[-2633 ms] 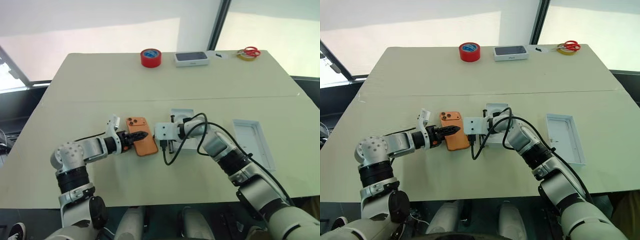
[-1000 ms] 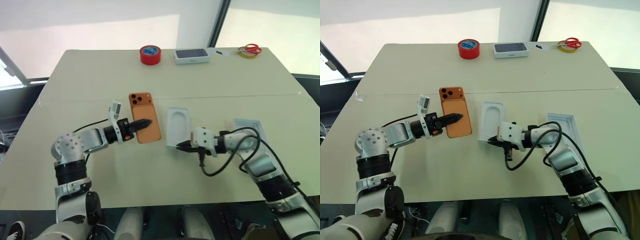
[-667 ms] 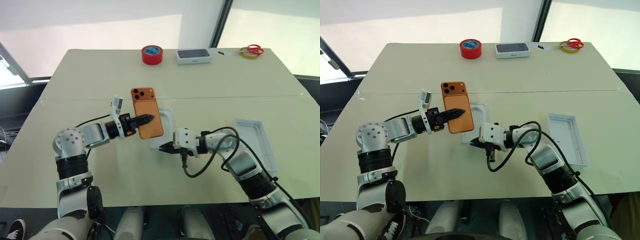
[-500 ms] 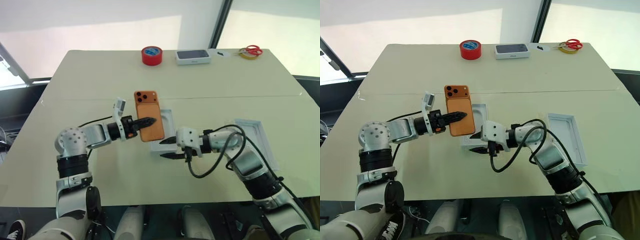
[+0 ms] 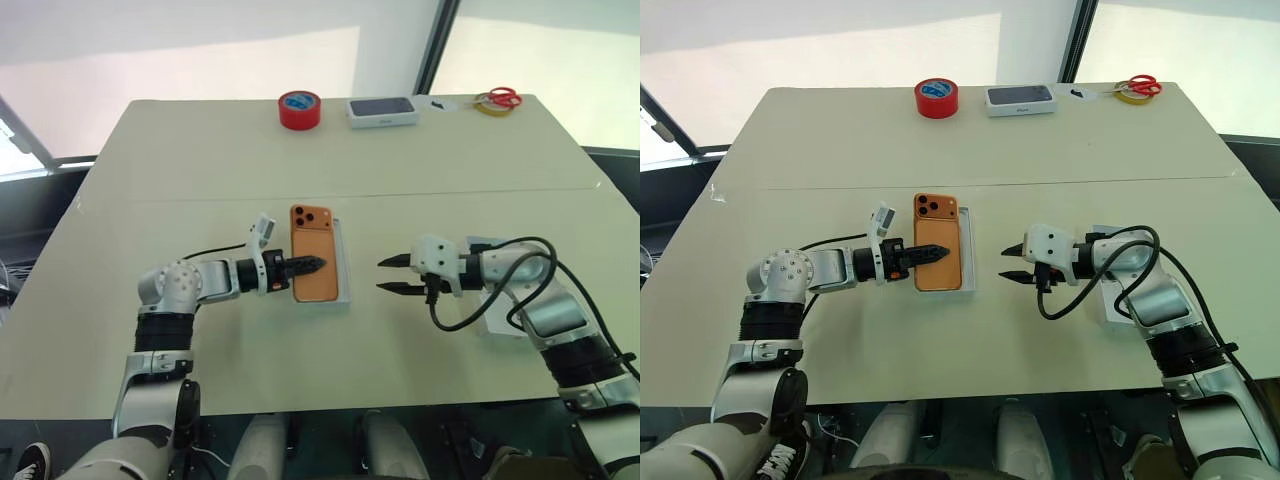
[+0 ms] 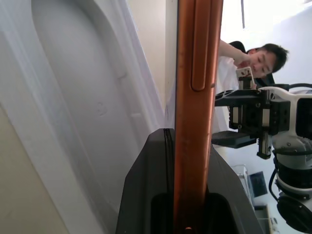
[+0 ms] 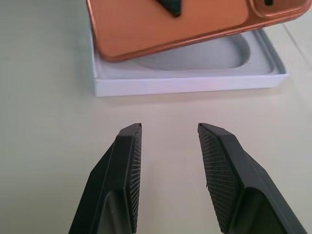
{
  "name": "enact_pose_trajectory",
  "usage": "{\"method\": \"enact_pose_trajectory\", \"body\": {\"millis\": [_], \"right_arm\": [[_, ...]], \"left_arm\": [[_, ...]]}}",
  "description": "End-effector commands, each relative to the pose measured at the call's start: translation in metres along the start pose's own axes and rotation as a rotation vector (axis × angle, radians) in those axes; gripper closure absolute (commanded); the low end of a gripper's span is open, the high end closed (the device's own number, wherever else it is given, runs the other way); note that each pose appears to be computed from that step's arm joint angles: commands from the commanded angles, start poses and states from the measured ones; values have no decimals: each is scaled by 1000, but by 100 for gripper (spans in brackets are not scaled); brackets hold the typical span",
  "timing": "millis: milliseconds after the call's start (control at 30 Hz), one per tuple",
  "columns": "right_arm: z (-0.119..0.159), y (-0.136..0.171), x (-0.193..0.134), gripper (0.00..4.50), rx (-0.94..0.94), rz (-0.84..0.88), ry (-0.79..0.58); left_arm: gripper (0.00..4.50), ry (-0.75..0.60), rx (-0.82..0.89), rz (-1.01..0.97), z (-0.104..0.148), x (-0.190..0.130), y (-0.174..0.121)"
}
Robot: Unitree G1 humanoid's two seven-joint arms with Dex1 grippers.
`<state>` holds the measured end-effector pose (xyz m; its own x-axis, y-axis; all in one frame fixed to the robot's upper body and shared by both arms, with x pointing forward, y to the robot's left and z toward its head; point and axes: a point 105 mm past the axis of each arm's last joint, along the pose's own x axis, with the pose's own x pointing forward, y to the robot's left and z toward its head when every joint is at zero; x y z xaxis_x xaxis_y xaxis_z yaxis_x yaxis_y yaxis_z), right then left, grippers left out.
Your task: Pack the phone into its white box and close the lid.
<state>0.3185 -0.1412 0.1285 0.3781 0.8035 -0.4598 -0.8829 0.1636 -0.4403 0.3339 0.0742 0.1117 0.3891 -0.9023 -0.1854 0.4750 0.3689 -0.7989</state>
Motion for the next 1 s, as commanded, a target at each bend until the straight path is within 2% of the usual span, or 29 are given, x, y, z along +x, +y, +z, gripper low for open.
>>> {"method": "enact_pose_trajectory", "body": {"millis": [33,67,100,267,533,667,800,933,967,1000], "right_arm": [[10,-4,-1,256,-48,-30,-28],[9,-3,0,254,-49,-31,-26],[8,-3,0,254,-50,-31,-24],[8,-3,2,254,-46,-38,-28],[11,-4,9,254,-51,-48,-41],[11,-7,9,254,-51,-52,-47],[7,-15,8,254,-63,-82,-24],[4,-23,11,254,-72,-119,-10],[2,-23,11,254,-65,-114,-5],[-1,-29,10,280,-41,-141,7]], "left_arm": [[402,1,17,-52,9,3,-10],[352,3,16,-48,9,4,-9],[324,8,16,-33,9,5,-7],[79,62,28,-29,8,6,-11],[79,96,81,19,18,-10,-13],[79,65,124,38,27,-20,-15],[79,-2,207,-15,38,-35,-30],[79,-45,186,26,44,-44,-22],[103,-70,201,38,48,-46,-20],[131,-95,213,65,52,-48,-16]]}}
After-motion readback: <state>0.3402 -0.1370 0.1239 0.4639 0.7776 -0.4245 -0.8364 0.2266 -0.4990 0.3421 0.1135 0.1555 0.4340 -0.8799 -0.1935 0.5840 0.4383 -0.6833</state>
